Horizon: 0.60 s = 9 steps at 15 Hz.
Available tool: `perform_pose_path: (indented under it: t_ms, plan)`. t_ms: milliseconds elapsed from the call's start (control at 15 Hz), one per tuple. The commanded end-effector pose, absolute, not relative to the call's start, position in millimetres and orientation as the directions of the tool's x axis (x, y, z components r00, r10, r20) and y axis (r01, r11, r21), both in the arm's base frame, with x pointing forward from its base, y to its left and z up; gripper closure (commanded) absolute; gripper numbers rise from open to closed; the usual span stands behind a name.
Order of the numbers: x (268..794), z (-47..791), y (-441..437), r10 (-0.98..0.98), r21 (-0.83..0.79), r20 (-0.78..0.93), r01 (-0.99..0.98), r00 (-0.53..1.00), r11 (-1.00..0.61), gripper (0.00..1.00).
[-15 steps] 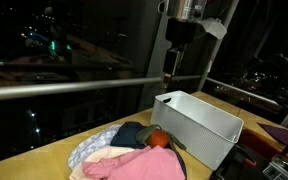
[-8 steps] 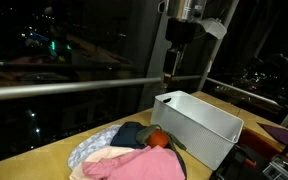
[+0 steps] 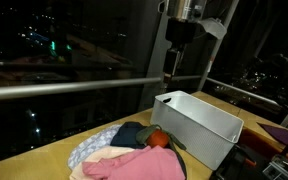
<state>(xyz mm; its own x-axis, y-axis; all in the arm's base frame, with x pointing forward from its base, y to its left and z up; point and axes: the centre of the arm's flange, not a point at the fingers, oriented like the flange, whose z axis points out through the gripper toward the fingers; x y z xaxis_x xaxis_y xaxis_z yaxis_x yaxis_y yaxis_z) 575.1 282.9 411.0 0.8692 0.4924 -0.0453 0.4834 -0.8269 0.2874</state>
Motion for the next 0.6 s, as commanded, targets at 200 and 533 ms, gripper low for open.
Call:
perform_pose_path:
  t_ms: [200,533]
  plan:
    - [571,407,292,0.489,0.317,-0.058,0.48,0.87,-0.818,0.0]
    - [533,350,350,0.513,0.383,-0.087,0.504,0.854,-0.774,0.0]
